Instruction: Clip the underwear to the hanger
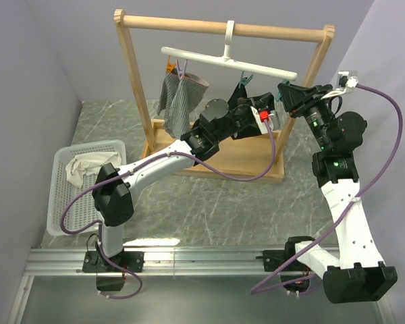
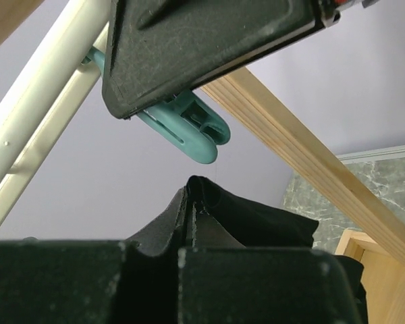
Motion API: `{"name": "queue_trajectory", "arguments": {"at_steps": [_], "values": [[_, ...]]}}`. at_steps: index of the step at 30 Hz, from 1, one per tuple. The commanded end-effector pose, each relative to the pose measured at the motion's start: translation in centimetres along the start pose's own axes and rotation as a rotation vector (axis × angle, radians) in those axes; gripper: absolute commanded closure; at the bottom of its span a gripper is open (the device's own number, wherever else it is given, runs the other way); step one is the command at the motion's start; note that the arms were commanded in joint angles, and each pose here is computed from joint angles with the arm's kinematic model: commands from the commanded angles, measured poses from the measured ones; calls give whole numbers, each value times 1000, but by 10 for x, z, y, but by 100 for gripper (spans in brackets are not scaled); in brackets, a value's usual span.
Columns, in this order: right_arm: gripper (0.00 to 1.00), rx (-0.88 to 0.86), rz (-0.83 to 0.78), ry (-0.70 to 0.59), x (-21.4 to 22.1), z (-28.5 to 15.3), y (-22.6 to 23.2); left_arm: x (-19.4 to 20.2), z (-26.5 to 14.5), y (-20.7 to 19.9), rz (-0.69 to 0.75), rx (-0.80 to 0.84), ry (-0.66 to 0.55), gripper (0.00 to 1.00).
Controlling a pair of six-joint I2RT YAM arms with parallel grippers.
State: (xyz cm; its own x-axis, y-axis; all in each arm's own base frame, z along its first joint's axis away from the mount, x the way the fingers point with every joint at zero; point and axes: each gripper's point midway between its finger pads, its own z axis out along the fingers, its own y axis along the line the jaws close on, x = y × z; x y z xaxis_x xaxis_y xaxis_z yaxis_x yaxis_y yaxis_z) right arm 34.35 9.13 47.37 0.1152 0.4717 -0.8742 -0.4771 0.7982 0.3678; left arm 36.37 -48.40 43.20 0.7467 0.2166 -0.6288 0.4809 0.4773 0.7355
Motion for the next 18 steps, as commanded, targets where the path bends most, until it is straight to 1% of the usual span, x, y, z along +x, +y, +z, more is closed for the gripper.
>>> {"name": "queue_trajectory", "arguments": {"at_steps": [1,13,18], "values": [[100,16,2,-66,-13,1,-5,-37,-5,29,-42,-50,-68,100],[100,15,29,-73,-9,7,-9,-38,-3,27,-88,-46,-71,99],[100,13,17,-85,-10,11,-12,-38,-1,29,-118,-51,-67,100]]}}
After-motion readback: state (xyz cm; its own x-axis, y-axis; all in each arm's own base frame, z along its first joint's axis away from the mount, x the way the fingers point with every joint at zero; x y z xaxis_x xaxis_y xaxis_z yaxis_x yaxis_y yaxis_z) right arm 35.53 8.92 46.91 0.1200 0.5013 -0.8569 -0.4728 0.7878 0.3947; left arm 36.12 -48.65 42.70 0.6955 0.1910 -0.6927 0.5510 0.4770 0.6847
